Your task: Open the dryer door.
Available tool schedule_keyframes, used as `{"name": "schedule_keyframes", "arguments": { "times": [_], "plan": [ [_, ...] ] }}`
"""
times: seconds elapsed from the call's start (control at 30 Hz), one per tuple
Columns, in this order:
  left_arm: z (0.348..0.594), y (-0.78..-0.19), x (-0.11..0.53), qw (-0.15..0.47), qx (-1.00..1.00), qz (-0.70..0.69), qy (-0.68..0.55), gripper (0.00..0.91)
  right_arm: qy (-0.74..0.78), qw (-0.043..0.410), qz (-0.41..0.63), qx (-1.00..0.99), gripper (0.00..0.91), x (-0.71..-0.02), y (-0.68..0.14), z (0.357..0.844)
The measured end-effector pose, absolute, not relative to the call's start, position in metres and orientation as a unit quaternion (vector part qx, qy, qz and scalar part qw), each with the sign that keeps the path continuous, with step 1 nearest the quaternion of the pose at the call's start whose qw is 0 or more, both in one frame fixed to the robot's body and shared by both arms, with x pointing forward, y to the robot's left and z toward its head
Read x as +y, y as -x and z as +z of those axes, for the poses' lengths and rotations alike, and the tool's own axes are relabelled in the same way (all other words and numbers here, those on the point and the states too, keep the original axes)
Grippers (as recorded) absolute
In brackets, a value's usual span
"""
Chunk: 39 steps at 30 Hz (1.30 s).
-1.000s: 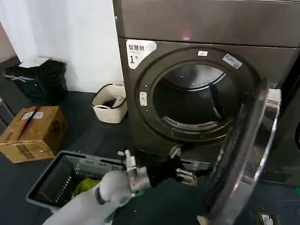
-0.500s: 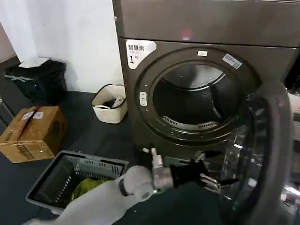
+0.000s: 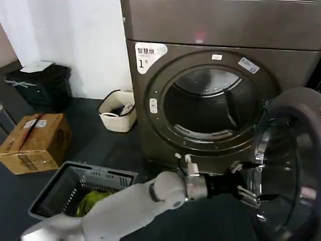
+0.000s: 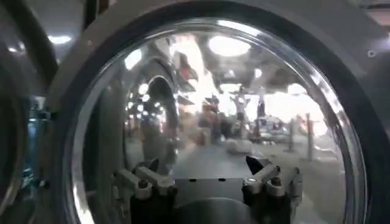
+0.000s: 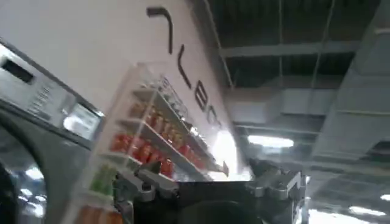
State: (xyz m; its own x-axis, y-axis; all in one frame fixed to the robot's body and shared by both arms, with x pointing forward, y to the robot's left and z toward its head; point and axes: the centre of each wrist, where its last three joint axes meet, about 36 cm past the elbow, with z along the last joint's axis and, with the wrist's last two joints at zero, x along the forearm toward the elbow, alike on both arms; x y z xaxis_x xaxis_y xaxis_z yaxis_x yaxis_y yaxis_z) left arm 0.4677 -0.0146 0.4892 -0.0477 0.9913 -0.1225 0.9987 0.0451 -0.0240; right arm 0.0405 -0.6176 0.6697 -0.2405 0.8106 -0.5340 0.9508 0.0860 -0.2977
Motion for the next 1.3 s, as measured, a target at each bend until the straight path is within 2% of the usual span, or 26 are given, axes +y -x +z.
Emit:
{"name": "schedule_keyframes", "arguments": {
  "times": [0.73, 1.3],
  "plan": [
    [0.485, -0.485, -0.100, 0.021, 0.710, -0.038, -0.702, 0.907, -0.678, 0.070, -0.351, 0.642, 0.907, -0.611, 0.002, 0.700],
    [0.478, -0.506, -0.136, 0.014, 0.730, -0.025, -0.682, 0.907, -0.703, 0.059, -0.389, 0.593, 0.907, -0.611, 0.024, 0.707]
  ]
}}
